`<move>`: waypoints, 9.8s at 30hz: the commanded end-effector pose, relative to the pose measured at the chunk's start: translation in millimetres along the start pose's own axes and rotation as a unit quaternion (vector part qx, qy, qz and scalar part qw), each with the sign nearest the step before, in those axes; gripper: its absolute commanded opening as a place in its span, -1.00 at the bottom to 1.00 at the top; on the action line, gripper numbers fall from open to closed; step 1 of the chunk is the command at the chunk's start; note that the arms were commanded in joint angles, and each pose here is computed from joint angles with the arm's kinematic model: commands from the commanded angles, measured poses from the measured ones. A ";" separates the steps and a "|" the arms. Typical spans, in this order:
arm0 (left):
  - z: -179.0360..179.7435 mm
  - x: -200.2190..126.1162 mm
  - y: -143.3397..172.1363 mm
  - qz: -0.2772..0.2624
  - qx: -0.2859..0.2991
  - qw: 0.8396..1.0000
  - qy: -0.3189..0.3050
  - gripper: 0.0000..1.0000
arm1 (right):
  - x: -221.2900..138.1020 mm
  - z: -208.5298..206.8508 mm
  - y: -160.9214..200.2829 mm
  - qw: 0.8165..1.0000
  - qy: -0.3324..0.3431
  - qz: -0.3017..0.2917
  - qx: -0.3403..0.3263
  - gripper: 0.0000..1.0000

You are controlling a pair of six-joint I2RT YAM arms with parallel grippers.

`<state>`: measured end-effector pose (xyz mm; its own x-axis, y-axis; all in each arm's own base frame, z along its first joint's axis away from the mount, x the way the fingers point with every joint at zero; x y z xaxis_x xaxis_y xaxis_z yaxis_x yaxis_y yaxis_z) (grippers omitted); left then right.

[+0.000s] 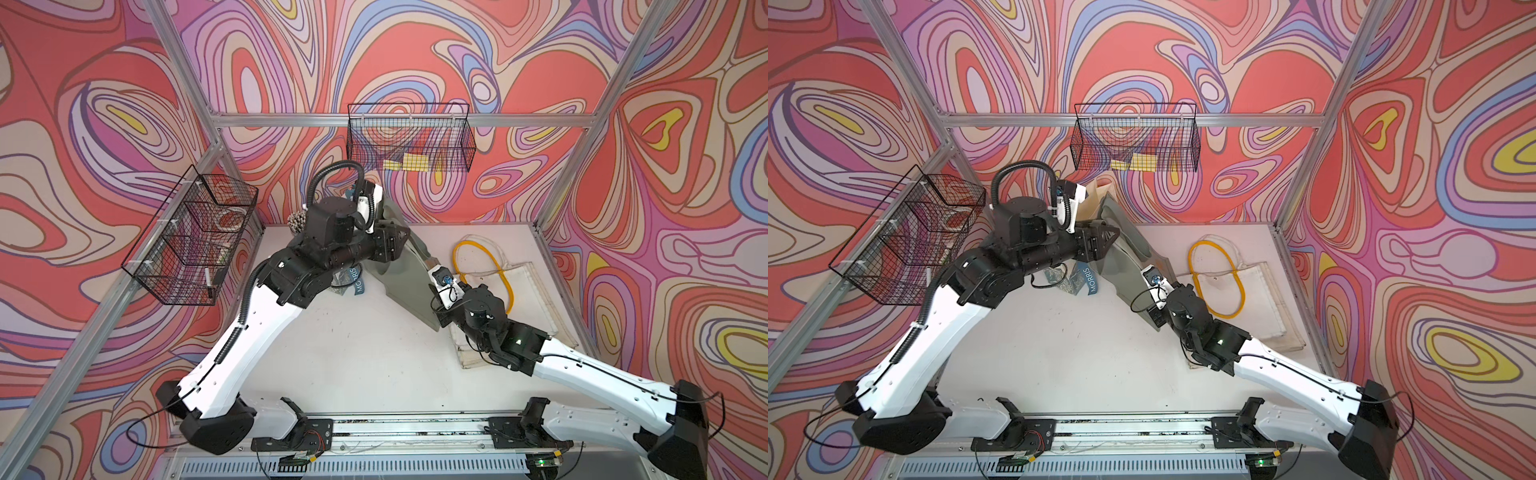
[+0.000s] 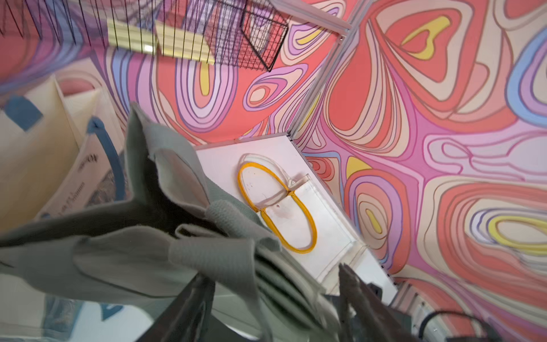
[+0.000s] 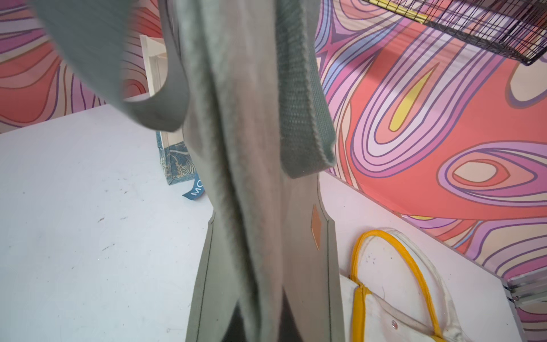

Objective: Put away the canvas bag
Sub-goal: Press the canvas bag.

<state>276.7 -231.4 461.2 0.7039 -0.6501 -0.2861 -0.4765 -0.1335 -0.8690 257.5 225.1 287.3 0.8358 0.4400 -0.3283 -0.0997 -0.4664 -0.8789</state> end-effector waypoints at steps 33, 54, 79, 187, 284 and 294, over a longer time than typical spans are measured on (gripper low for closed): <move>-1.7 19.0 97.4 0.123 0.537 0.825 0.122 0.63 | -18.6 -14.2 -4.8 0.966 -0.173 0.159 -0.111 -1.00; 9.7 23.5 105.5 0.140 0.524 0.834 0.098 -1.00 | -18.9 -3.5 -1.4 0.963 -0.201 0.150 -0.097 -1.00; 13.6 -37.1 82.0 0.044 0.469 0.879 0.074 -1.00 | -45.2 4.5 37.8 0.946 -0.279 0.164 -0.011 -0.23; -33.1 40.5 130.0 0.146 0.408 0.886 0.163 -0.70 | -49.8 -2.9 -37.4 0.931 -0.343 0.128 -0.005 -1.00; -51.2 -30.2 104.8 0.053 0.416 0.845 0.331 -1.00 | -52.4 13.1 -26.4 0.936 -0.350 0.024 0.031 0.27; -55.0 -45.4 102.0 0.058 0.407 0.835 0.366 -1.00 | -52.6 15.1 -21.7 0.941 -0.339 -0.019 0.007 0.97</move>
<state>184.2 -257.8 374.3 0.0932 -0.9055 -0.4139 0.1087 0.4225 -0.8998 204.0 226.4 325.8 0.2712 0.8548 -0.4425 -0.1127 -0.4283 -0.8966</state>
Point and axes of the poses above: each gripper's point midway between its finger pads, its own x axis out along the fingers, its own z axis along the line the jaws close on, y = z × x, the point moved 3 cm from there along -x, back along the fingers, and after that the axes turned 6 degrees about -x, right-handed, at the moved point
